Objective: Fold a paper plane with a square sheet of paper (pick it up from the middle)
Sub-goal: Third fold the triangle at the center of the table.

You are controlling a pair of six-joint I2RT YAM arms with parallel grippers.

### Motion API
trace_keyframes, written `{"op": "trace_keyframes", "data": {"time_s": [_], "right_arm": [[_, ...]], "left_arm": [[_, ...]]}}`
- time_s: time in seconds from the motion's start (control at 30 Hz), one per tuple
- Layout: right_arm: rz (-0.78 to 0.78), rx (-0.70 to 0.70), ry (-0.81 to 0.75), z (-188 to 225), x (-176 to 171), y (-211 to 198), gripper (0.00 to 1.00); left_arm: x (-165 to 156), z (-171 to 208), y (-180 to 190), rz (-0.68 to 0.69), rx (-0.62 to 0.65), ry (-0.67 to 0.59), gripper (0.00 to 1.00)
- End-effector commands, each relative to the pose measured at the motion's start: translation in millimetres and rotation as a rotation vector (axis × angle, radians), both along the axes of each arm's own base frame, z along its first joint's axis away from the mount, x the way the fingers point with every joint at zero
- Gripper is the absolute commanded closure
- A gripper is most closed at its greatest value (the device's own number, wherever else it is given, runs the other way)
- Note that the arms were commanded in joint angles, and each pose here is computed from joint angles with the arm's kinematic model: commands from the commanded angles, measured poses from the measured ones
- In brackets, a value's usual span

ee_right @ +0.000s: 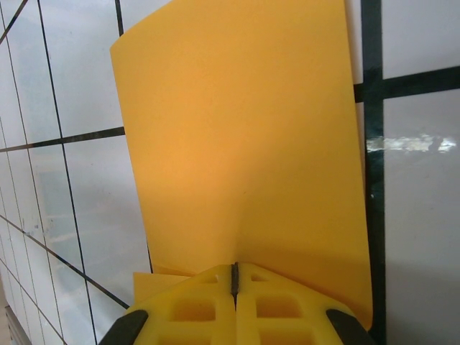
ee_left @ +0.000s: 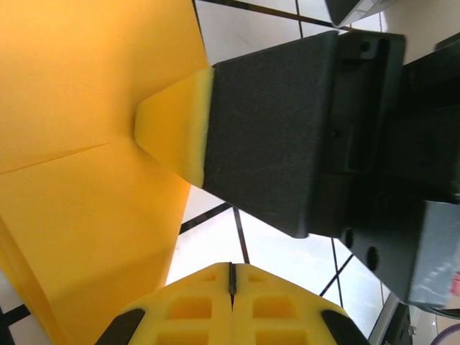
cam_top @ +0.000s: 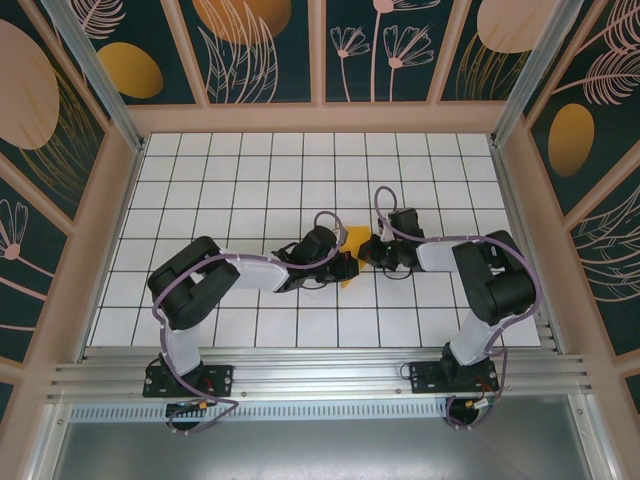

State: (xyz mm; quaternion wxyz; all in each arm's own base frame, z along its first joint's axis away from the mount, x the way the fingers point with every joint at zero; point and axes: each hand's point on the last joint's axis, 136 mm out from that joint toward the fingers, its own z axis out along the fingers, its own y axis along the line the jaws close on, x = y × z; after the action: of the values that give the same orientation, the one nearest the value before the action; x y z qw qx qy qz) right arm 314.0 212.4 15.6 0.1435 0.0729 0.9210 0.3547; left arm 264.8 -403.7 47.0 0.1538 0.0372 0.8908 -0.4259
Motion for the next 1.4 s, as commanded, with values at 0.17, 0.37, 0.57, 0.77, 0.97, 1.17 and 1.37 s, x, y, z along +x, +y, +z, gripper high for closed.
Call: {"op": "trace_keyframes", "data": {"time_s": [0.17, 0.37, 0.57, 0.77, 0.97, 1.17, 1.37], "right_arm": [[-0.027, -0.15, 0.143, -43.9, -26.8, -21.9, 0.95], [-0.027, -0.16, 0.148, -46.1, -27.2, -23.3, 0.95], [-0.028, -0.173, 0.152, -48.0, -26.9, -24.6, 0.95], [-0.03, -0.178, 0.156, -49.6, -26.6, -25.3, 0.95], [-0.033, -0.189, 0.164, -52.1, -27.2, -26.8, 0.95], [-0.038, -0.196, 0.166, -53.0, -27.2, -28.1, 0.95], [-0.041, -0.201, 0.172, -54.3, -28.9, -29.6, 0.95]], "left_arm": [[0.9, -13.4, -1.7, 0.005, 0.034, 0.03, 0.94], [-2.8, -29.1, 10.1, 0.021, 0.089, 0.046, 0.94], [-12.3, -39.7, 15.9, 0.009, 0.095, 0.079, 0.95], [-19.1, -51.3, 29.1, 0.026, 0.132, 0.096, 0.94], [-28.0, -55.7, 30.1, -0.001, 0.129, 0.13, 0.95], [-41.5, -53.3, 32.5, -0.022, 0.094, 0.175, 0.94], [-62.0, -59.9, 37.9, -0.079, 0.094, 0.231, 0.92]]}}
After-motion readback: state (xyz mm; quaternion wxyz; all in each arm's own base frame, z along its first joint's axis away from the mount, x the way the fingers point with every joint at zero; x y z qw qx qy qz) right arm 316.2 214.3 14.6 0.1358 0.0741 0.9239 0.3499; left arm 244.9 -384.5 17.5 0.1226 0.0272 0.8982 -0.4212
